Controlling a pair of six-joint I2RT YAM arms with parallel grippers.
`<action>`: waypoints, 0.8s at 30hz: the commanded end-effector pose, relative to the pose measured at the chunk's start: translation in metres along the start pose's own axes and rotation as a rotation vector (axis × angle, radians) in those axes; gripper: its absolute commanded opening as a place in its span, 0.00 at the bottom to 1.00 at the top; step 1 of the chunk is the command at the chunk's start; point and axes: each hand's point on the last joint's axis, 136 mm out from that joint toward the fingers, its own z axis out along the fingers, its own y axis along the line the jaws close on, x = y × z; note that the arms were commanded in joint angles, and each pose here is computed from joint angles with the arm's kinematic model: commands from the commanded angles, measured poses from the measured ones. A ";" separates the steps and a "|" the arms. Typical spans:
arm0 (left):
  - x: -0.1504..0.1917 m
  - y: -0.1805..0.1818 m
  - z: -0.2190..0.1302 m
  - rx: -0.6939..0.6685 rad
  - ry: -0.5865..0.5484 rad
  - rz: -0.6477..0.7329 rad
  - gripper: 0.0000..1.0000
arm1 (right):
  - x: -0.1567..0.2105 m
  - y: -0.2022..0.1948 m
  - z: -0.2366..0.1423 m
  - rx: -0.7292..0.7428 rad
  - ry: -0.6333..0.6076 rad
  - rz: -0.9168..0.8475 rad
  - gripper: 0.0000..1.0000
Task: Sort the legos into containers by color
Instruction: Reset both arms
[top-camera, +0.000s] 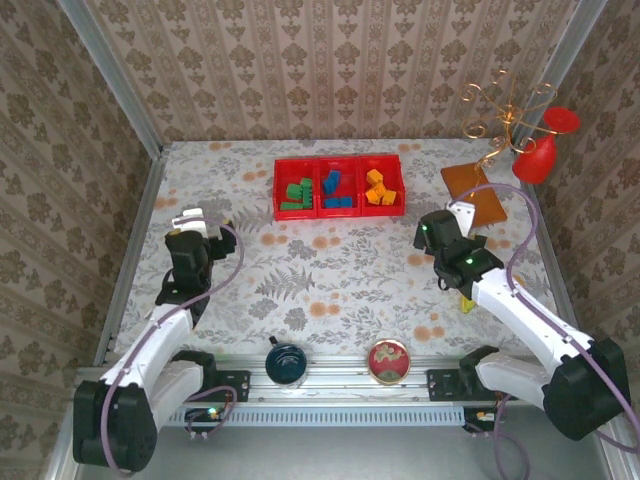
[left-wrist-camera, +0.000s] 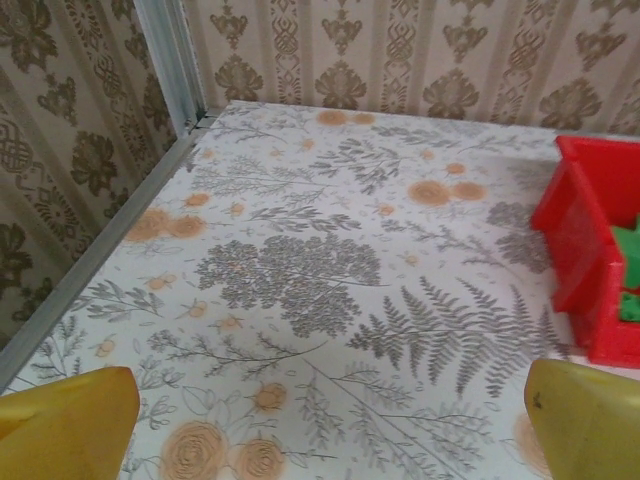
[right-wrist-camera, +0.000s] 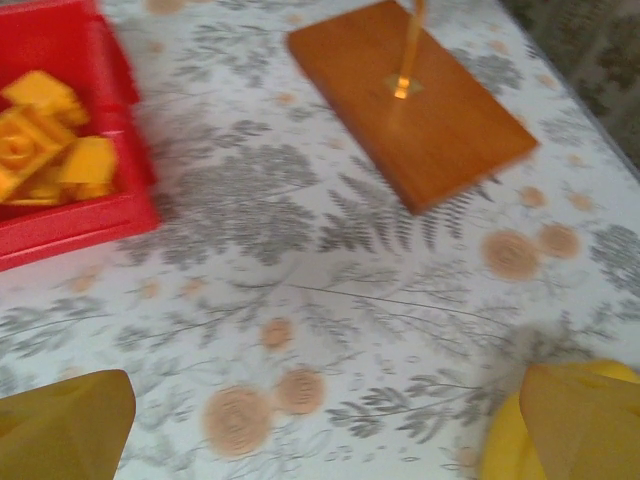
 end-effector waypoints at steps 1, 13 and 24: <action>-0.003 0.011 0.009 -0.056 -0.041 0.071 1.00 | -0.011 -0.018 0.006 0.071 -0.075 0.032 1.00; 0.012 0.002 0.039 0.024 -0.049 0.130 1.00 | -0.015 -0.033 0.032 0.145 -0.171 -0.110 1.00; 0.021 0.001 0.057 0.070 -0.065 0.174 1.00 | -0.023 -0.049 0.042 0.109 -0.233 -0.074 1.00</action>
